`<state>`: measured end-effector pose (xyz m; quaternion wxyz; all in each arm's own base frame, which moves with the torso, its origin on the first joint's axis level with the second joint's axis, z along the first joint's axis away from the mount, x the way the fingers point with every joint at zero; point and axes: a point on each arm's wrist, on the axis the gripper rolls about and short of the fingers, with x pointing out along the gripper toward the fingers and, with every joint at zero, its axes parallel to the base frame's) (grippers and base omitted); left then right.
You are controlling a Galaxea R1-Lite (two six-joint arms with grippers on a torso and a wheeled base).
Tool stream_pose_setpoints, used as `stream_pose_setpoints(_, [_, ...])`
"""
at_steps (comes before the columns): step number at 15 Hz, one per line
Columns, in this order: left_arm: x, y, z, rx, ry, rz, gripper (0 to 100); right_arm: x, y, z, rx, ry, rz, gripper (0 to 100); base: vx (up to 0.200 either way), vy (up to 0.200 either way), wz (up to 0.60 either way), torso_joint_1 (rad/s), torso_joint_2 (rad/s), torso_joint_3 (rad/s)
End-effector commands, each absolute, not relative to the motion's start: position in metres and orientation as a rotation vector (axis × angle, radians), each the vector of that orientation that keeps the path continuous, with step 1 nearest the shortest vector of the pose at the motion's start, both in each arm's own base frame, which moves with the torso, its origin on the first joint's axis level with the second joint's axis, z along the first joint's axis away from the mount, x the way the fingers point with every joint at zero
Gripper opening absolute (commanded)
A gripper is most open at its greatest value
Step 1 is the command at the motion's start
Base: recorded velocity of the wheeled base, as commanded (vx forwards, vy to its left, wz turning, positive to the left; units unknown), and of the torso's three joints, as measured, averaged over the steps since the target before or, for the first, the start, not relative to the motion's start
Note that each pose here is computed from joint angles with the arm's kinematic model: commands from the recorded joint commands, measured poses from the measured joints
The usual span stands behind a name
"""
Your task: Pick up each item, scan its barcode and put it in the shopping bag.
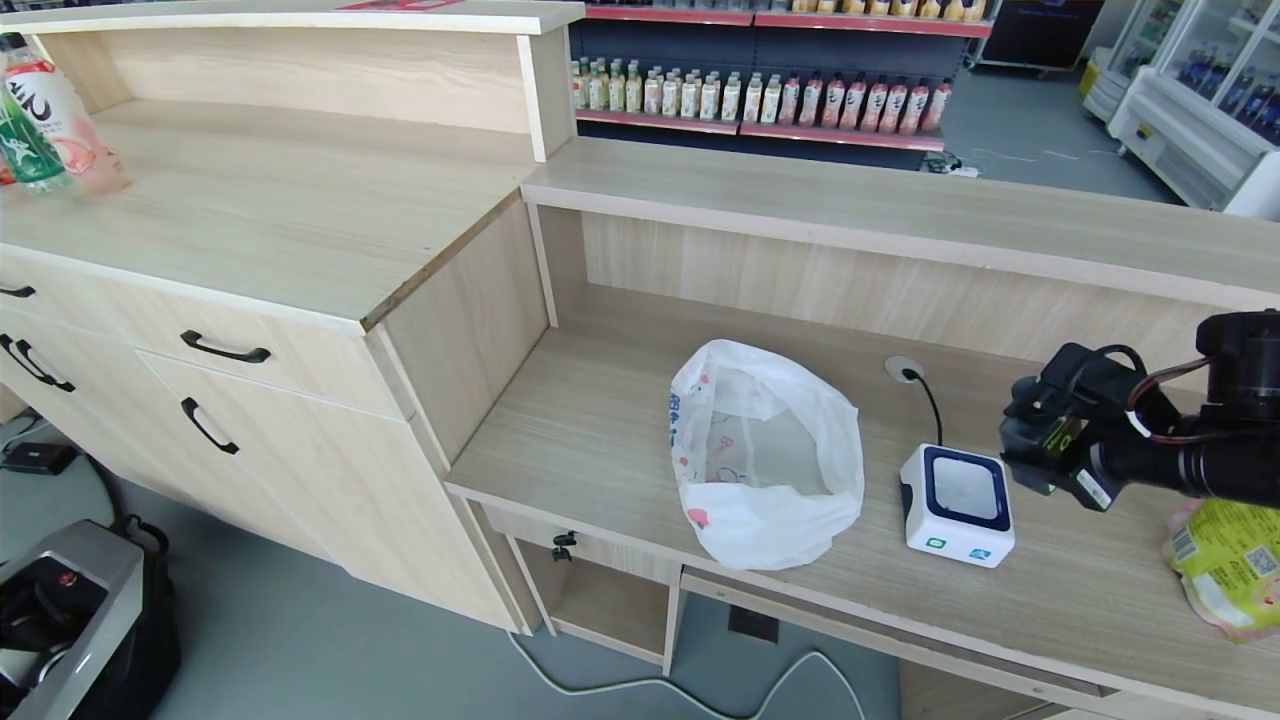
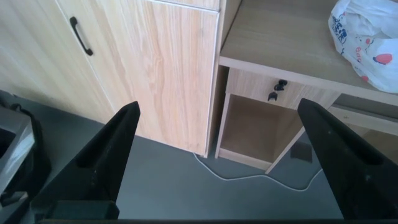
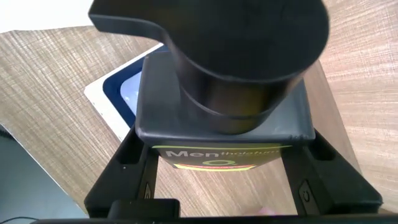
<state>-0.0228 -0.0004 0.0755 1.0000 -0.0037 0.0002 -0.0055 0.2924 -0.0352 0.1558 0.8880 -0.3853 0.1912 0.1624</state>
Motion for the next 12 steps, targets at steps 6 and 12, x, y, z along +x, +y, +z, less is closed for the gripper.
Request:
stream_pose_setpoints(6, [-0.023, 0.000, 0.075, -0.009, 0.000, -0.011, 100, 0.297, -0.028, 0.139, -0.782, 0.443, 0.385, 0, 0.000, 0.000, 0.00, 0.000, 0.00, 0.000])
stream_pose_setpoints(12, [-0.023, 0.000, 0.075, -0.008, 0.000, -0.011, 100, 0.300, -0.021, 0.133, -0.803, 0.448, 0.423, 0, 0.000, 0.000, 0.00, 0.000, 0.00, 0.000])
